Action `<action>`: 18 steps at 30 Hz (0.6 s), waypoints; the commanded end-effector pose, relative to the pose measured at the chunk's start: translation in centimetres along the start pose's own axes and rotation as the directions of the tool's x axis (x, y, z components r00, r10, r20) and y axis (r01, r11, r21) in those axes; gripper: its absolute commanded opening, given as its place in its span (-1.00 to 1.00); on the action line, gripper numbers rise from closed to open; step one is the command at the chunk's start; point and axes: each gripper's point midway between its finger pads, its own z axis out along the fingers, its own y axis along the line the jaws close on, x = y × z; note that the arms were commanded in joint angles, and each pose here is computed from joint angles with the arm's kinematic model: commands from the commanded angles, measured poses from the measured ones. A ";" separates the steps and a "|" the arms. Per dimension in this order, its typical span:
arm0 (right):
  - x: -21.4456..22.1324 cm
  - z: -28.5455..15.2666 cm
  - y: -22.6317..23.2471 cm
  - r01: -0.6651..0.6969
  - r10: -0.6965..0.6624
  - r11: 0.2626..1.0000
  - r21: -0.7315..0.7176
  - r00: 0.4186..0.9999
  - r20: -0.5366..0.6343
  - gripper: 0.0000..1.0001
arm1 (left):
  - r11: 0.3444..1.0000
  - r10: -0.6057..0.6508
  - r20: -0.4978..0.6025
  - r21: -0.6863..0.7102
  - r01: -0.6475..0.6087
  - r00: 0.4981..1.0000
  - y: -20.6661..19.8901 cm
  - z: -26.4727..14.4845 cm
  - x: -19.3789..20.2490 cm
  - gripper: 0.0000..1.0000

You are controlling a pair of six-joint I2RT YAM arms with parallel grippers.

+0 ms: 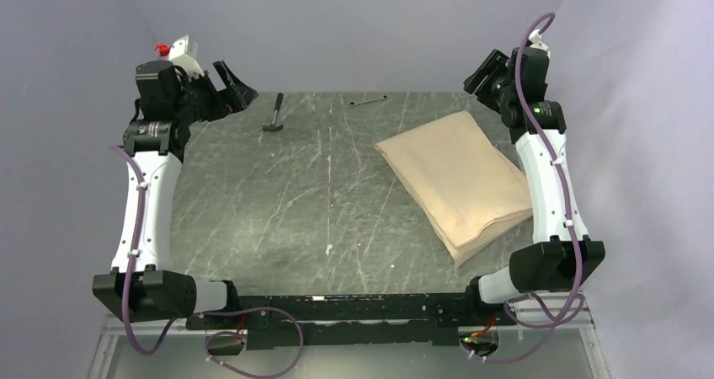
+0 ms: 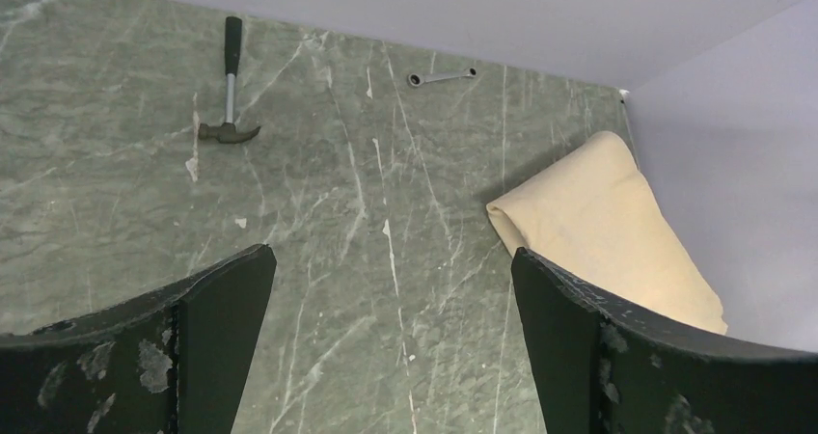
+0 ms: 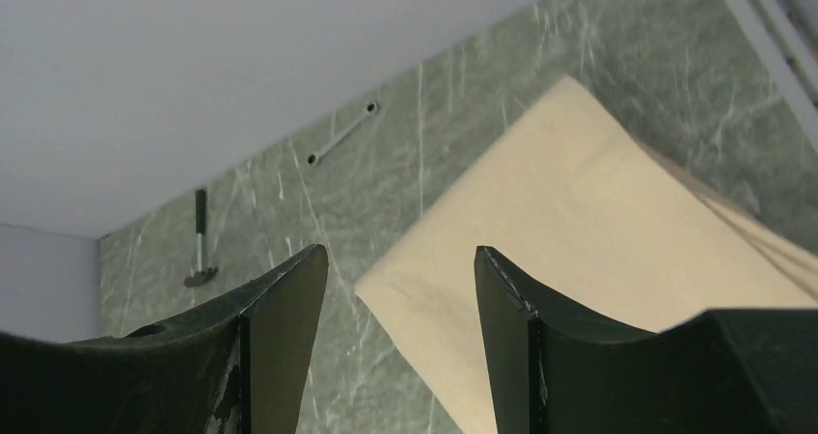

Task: Open and lay out the surgical kit
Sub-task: Move the distractor to the center of the board.

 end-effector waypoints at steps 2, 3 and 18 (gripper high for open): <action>1.0 -0.9 -0.1 -0.053 0.053 0.999 -0.002 0.998 -0.029 0.24 | 0.996 0.010 0.045 0.087 -0.014 0.999 -1.9 -0.9 -0.8 0.99; 1.5 -0.8 -0.3 -0.057 0.057 0.998 0.005 0.997 -0.042 0.25 | 0.994 0.007 0.026 0.113 -0.010 1.000 -2.0 -0.4 -0.3 0.99; 10.0 -3.3 -10.8 0.046 0.044 0.947 0.319 0.962 -0.269 0.35 | 0.980 -0.071 -0.340 0.150 0.129 0.938 -1.9 14.0 11.2 0.94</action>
